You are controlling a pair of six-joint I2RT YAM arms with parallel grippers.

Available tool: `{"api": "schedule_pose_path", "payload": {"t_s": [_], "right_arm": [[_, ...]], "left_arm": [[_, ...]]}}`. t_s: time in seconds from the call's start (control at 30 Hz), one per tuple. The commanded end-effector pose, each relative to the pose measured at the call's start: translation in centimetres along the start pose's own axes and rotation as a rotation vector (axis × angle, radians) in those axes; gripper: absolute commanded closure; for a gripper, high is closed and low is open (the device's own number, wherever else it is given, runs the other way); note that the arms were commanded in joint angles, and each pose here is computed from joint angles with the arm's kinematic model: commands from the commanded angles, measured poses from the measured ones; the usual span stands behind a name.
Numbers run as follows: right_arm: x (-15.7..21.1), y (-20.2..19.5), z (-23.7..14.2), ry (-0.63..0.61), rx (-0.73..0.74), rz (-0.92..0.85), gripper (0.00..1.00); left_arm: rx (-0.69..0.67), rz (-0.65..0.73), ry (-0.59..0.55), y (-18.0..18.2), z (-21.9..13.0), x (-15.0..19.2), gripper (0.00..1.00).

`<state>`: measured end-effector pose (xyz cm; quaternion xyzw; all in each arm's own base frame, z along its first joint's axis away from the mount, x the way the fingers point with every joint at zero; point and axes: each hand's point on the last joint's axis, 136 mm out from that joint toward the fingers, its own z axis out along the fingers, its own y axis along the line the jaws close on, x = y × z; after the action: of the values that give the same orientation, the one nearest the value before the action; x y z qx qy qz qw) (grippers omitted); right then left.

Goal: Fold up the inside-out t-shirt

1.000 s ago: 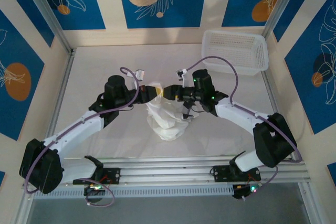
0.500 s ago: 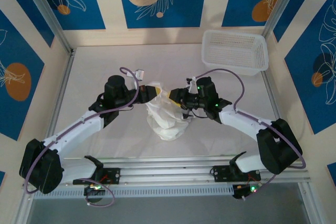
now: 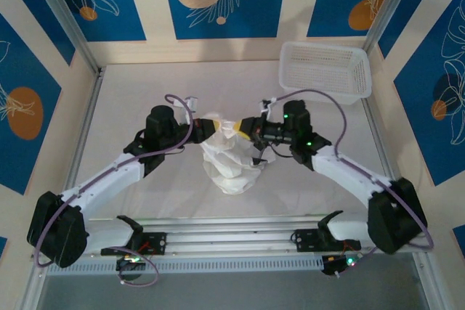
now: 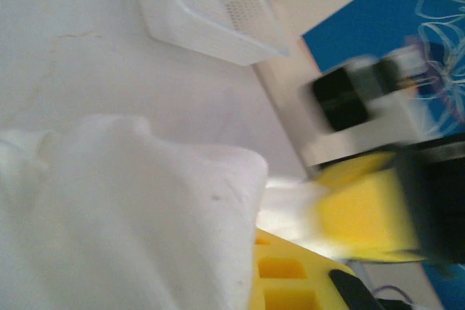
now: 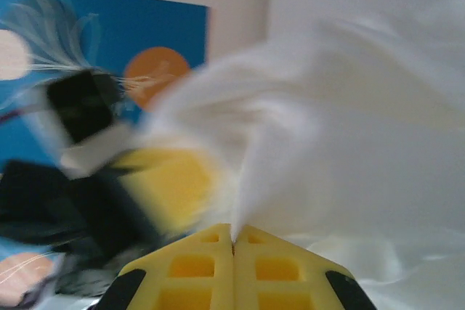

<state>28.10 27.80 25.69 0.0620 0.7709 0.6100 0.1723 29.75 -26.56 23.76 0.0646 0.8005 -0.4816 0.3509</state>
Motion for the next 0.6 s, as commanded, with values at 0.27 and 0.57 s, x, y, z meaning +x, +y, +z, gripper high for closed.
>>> {"api": "schedule_pose_path", "payload": {"t_s": [0.27,0.57], "right_arm": [[-2.8,2.8,-3.1,-0.045,-0.080,0.008,1.00],[-2.4,2.3,-2.5,-0.002,-0.065,0.003,1.00]], "left_arm": [[-0.129,0.218,-0.027,2.5,-2.6,0.3,0.39],[-0.333,0.737,0.059,-0.2,-4.1,1.7,0.39]]}}
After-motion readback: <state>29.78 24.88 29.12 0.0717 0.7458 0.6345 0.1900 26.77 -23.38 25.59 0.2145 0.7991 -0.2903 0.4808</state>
